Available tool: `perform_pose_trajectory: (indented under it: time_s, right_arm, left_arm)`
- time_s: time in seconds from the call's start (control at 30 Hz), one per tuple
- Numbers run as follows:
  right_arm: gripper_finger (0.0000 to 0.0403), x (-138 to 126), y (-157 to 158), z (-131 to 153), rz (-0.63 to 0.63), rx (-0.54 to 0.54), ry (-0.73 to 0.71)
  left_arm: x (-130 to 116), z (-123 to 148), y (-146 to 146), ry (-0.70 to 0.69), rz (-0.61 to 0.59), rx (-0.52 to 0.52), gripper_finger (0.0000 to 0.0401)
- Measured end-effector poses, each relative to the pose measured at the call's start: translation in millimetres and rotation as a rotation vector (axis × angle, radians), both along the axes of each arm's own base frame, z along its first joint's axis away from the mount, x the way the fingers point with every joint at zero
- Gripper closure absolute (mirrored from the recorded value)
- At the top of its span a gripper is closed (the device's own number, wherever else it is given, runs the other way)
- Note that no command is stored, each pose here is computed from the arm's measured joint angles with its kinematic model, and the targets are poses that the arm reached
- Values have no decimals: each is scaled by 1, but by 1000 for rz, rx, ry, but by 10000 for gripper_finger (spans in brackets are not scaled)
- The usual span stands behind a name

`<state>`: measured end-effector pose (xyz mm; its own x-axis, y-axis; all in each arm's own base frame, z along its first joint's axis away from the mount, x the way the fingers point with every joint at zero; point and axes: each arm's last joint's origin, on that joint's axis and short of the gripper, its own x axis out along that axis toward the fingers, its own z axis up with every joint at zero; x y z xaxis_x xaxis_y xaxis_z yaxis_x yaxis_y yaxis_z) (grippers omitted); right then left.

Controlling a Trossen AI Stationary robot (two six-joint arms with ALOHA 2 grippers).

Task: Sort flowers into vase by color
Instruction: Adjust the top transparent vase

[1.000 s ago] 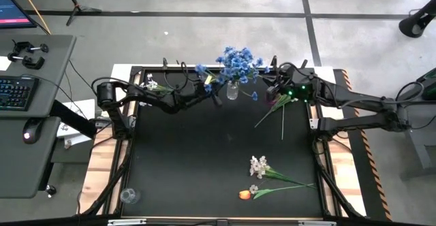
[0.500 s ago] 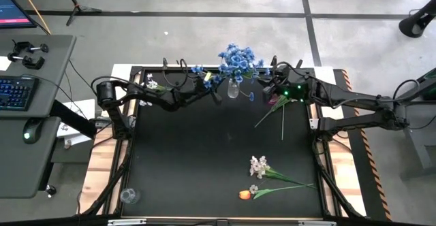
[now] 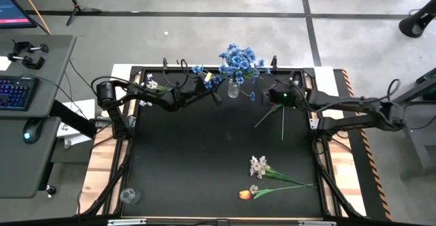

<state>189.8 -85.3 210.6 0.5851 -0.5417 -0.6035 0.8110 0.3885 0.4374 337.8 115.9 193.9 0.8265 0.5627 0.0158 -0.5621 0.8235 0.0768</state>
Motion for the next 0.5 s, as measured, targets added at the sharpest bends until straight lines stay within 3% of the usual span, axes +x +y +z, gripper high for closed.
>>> perform_pose_trajectory:
  time_s: [0.1, 0.2, 0.33, 0.5]
  right_arm:
    - [403, -1, -13, -22, -54, 60, -213]
    - [403, 2, -27, -27, -116, 50, -337]
    - [403, 20, -43, -16, -44, 42, -388]
    - [403, 44, -70, -11, -8, 89, -340]
  left_arm:
    - [0, 0, 0, 1, 0, 0, 401]
    - [0, 0, 0, 1, 0, -1, 401]
    - [0, 0, 0, 1, 0, 0, 401]
    - [0, 0, 0, 1, 0, -1, 401]
